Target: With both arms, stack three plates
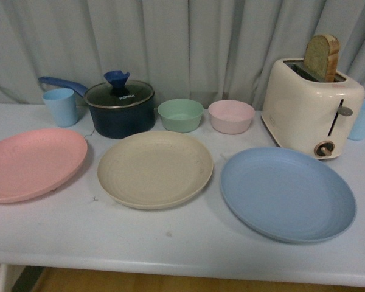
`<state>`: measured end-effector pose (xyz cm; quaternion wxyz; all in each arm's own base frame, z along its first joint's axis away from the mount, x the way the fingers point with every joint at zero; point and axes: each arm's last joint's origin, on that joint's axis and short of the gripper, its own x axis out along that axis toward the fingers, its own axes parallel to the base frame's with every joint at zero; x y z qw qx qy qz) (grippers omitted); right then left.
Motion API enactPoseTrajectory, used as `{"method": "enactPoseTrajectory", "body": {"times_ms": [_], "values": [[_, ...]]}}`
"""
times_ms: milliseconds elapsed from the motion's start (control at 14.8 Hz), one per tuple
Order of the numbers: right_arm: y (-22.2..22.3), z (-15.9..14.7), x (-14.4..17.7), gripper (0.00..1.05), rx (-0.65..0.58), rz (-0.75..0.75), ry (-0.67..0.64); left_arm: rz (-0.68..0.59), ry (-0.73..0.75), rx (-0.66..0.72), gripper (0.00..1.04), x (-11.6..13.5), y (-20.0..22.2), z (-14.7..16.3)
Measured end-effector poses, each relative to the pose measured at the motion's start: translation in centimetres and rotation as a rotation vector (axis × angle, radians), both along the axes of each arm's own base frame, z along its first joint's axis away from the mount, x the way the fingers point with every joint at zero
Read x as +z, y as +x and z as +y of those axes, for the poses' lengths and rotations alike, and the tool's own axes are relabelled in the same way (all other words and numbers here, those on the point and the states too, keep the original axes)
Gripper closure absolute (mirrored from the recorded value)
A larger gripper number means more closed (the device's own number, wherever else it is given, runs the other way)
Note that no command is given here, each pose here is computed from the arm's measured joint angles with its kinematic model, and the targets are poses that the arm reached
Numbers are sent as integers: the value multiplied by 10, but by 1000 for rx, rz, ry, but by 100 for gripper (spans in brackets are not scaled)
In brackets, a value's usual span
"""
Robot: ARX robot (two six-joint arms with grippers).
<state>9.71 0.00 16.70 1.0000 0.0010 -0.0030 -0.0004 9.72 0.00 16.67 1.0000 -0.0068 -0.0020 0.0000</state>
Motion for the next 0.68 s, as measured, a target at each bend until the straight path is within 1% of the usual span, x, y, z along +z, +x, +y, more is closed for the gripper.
{"method": "enactPoseTrajectory", "body": {"times_ms": [678], "values": [[0,0,0,6,0,0,0,0,0,0,7,0,0,0]]}}
